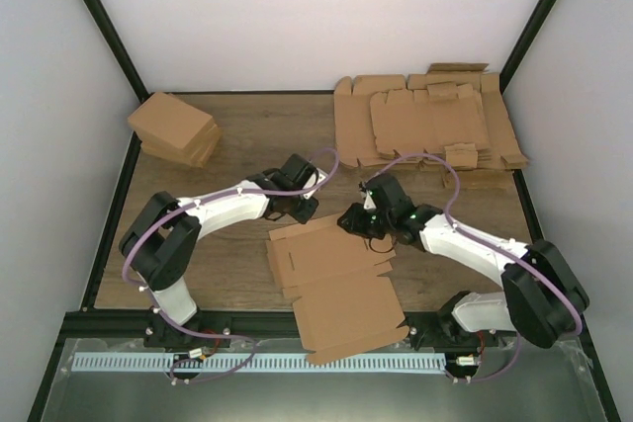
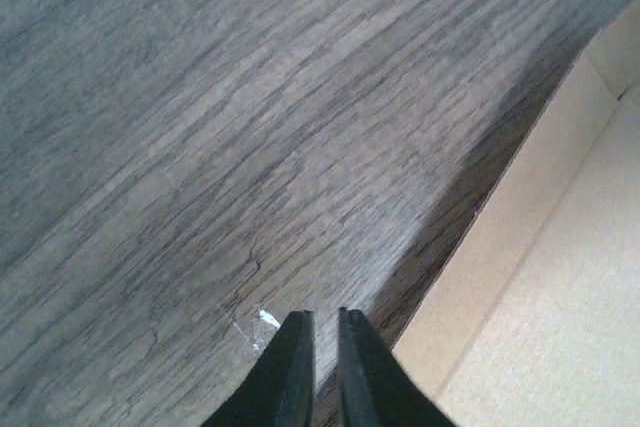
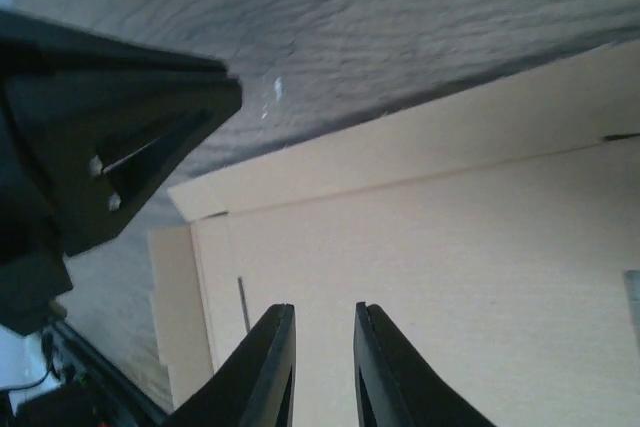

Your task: Fold the paper box

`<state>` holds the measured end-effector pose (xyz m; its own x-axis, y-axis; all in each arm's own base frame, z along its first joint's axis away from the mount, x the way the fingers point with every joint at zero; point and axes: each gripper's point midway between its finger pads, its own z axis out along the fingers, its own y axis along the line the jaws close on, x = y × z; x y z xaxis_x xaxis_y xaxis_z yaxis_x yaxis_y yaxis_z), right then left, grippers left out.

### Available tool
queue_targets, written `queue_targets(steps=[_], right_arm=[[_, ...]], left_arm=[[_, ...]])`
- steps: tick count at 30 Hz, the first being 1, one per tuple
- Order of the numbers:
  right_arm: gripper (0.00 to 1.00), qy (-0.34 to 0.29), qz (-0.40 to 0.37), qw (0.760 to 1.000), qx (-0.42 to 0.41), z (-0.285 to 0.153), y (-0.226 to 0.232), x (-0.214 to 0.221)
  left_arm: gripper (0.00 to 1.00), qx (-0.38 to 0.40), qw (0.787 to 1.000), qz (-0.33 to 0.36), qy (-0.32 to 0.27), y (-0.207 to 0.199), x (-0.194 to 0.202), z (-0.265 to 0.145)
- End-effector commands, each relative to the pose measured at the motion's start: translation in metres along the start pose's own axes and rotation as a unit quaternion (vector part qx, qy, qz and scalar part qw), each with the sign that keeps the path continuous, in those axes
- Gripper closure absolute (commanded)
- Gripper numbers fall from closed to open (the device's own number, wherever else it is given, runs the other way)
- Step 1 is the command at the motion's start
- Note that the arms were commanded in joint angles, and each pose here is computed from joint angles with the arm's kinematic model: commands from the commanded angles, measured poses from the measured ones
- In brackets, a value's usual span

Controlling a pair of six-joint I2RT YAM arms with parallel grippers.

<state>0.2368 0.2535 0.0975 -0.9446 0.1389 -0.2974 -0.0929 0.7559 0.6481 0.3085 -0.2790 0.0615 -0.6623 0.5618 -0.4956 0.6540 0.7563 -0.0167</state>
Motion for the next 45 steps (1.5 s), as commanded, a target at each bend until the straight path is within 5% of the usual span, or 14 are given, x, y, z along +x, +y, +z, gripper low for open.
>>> queue_targets(steps=[1,5,15,26,37,45], right_arm=[[0.79,-0.03,0.075,0.996,0.048,-0.012,-0.015,-0.017],[0.78,-0.024,0.094,0.993,0.07,-0.021,-0.018,-0.017],[0.85,0.15,0.015,0.987,-0.049,-0.025,-0.013,0.076],[0.9,0.215,0.027,0.975,-0.049,-0.024,-0.051,0.132],[0.99,0.209,0.038,0.977,0.0,-0.005,-0.079,0.133],[0.99,0.197,0.037,0.978,0.056,0.004,-0.102,0.13]], left_arm=[[0.8,0.017,1.0,0.005,0.009,-0.008,0.008,0.004],[0.5,0.094,0.996,0.009,0.009,-0.033,0.012,0.007],[0.4,0.171,0.984,0.005,0.042,-0.052,0.017,0.031],[0.46,0.188,0.979,0.018,0.076,-0.056,0.031,0.04],[0.48,0.177,0.98,0.02,0.088,-0.052,0.037,0.045],[0.61,0.192,0.978,0.018,0.084,-0.057,0.034,0.039]])
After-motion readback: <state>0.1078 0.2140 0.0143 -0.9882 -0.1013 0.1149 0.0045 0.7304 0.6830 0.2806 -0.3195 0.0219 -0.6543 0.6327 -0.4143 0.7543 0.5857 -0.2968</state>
